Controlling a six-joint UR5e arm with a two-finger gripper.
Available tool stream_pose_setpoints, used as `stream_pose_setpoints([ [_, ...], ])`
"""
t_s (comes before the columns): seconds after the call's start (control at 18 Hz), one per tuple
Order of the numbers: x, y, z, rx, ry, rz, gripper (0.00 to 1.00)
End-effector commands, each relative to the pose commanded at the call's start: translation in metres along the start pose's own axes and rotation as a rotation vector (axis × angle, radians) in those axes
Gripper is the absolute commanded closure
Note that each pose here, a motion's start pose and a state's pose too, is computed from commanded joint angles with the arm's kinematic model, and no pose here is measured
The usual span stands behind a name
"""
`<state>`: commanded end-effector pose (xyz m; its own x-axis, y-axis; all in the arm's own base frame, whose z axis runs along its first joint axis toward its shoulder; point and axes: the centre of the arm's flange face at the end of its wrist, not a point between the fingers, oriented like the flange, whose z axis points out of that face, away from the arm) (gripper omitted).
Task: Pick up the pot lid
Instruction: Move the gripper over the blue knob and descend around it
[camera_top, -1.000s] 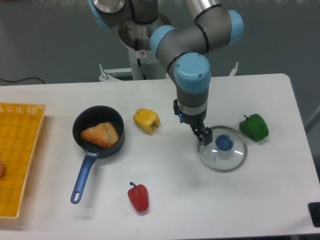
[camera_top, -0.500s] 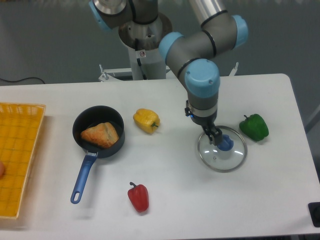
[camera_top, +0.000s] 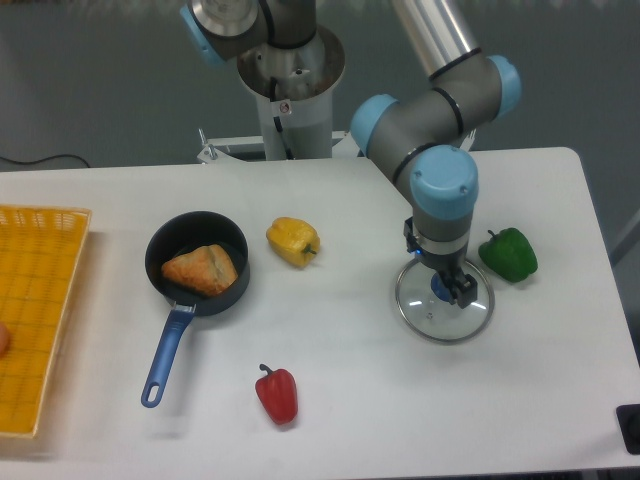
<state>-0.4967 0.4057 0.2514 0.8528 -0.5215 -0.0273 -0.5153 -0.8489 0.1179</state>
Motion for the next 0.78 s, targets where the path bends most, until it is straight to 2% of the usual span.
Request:
stream_pose_setpoints([
  [0.78, 0.0, 0.013, 0.026, 0.005, 0.044, -0.02, 0.0],
])
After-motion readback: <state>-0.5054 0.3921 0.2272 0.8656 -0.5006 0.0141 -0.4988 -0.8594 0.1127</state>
